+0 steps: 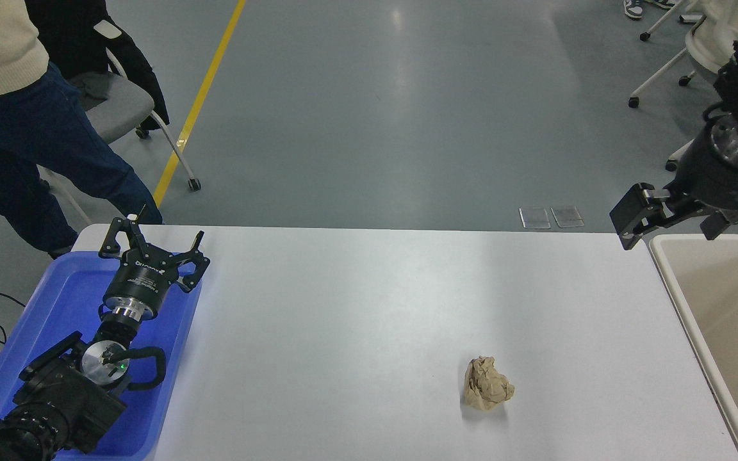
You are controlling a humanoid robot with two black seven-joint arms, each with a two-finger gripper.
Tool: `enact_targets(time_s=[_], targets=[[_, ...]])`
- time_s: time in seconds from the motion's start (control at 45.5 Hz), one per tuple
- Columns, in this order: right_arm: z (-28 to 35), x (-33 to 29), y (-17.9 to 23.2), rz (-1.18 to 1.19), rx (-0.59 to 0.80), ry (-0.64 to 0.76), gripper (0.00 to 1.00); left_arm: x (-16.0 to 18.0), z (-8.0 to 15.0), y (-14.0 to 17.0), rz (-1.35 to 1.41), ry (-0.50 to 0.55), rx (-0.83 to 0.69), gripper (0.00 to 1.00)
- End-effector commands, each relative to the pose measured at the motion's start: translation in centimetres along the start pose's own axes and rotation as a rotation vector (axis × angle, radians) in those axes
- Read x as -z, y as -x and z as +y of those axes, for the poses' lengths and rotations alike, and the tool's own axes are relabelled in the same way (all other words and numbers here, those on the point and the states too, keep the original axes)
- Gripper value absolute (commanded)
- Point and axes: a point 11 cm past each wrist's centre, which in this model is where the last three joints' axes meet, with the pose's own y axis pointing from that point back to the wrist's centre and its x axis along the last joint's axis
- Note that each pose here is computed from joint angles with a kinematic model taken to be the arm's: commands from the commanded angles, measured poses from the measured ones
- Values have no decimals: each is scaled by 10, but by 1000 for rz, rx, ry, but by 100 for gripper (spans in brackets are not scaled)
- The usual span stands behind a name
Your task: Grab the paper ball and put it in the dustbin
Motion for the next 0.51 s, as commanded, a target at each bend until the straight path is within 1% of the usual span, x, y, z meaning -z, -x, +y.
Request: enact_targets(time_s=[0.0, 0.484], targets=[[2, 1, -1, 2, -5, 1, 100, 0, 0, 0, 1, 2, 0, 100], [2, 0, -1, 0, -6, 1, 100, 0, 0, 0, 1, 2, 0, 100]])
